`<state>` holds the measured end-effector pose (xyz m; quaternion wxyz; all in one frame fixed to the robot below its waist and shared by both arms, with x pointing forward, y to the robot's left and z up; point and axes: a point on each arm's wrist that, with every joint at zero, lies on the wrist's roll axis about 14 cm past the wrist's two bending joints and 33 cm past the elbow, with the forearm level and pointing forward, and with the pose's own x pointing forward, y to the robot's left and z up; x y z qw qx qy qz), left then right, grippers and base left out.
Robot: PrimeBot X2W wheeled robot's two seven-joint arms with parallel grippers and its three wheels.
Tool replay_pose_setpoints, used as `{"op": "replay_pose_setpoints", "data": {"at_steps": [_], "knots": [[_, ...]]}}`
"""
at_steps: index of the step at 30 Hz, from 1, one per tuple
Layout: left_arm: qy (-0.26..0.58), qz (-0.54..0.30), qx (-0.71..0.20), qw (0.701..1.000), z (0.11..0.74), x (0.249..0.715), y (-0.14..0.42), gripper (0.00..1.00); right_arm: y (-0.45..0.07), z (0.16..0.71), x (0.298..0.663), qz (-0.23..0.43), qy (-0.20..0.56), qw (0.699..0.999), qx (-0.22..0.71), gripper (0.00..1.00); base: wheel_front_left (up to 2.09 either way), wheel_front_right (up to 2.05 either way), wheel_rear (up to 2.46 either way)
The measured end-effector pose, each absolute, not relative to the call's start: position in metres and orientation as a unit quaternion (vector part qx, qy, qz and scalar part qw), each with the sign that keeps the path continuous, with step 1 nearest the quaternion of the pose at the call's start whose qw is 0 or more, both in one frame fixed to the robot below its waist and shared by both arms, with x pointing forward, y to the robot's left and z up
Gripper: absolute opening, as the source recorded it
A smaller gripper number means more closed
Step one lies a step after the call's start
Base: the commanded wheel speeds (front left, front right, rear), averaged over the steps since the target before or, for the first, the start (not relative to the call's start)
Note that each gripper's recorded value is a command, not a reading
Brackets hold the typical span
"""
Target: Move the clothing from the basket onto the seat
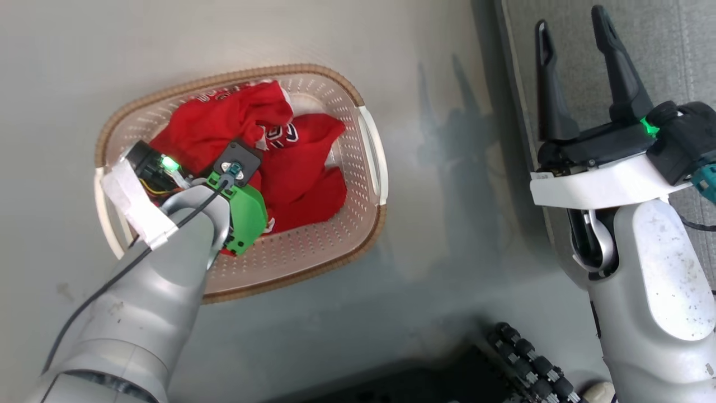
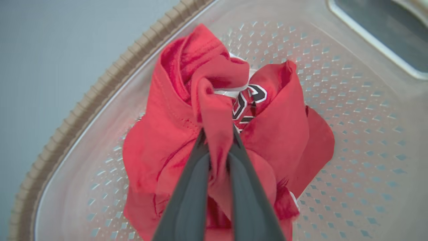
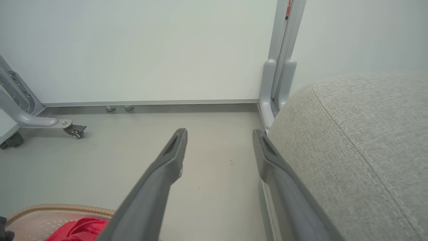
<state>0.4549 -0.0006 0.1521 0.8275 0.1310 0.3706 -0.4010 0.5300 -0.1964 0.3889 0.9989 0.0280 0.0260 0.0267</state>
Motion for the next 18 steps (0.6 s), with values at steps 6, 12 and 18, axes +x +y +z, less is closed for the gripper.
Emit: {"op": "replay_pose_setpoints", "data": {"at_steps": [6, 12, 18], "knots": [[0.317, -0.385, 0.097, 0.861, 0.202, 0.468, -0.011, 0.0, -0.191, 0.409, 0.521, 0.031, 0.015, 0.999, 0.027, 1.0, 0.0, 0.0, 0.0], [0.263, -0.365, 0.068, 0.89, 0.255, 0.474, -0.012, 0.0, -0.185, 0.43, 0.51, 0.035, 0.003, 0.999, 0.03, 1.0, 0.0, 0.0, 0.0], [0.196, -0.342, 0.046, 0.918, 0.314, 0.481, -0.006, 0.0, -0.176, 0.454, 0.497, 0.044, -0.013, 0.998, 0.037, 1.0, 0.0, 0.0, 0.0]]}}
